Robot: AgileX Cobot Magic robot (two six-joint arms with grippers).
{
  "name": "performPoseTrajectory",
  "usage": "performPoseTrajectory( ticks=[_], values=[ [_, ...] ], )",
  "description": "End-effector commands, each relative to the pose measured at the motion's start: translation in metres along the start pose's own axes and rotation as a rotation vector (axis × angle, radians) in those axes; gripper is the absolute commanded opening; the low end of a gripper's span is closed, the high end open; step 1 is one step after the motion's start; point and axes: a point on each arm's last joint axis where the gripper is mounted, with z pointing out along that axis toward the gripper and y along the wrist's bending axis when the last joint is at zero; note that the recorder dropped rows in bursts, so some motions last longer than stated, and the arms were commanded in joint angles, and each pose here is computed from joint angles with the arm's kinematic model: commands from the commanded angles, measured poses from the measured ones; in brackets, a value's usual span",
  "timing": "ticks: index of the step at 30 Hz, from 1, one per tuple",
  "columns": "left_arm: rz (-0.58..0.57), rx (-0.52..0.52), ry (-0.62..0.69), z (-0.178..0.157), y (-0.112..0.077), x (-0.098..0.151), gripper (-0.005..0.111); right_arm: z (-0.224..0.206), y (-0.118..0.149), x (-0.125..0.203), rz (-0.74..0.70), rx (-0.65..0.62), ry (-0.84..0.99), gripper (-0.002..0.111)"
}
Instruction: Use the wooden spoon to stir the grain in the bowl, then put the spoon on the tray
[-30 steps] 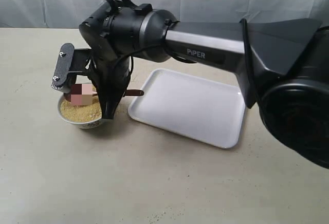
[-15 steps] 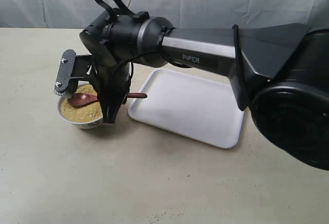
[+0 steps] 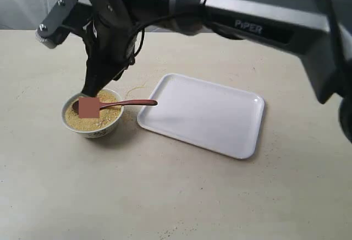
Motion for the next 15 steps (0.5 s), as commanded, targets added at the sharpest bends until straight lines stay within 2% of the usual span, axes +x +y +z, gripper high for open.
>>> performPoseTrajectory(
  ticks=[1, 3, 6, 11, 15],
  values=[
    [0.003, -0.003, -0.013, 0.000, 0.000, 0.000, 0.000, -0.033, -0.005, -0.001, 0.189, -0.006, -0.016, 0.027],
    [0.003, -0.003, -0.013, 0.000, 0.000, 0.000, 0.000, -0.045, -0.006, -0.002, 0.269, -0.017, -0.036, 0.020],
    [0.003, -0.003, -0.013, 0.000, 0.000, 0.000, 0.000, -0.059, -0.003, -0.009, 0.396, -0.060, -0.169, -0.001],
    [0.003, -0.003, -0.013, 0.000, 0.000, 0.000, 0.000, -0.073, 0.021, -0.019, 0.438, -0.082, -0.475, -0.001],
    [0.003, -0.003, -0.013, 0.000, 0.000, 0.000, 0.000, -0.071, 0.043, -0.015, 0.503, -0.076, -0.758, -0.001]
  ],
)
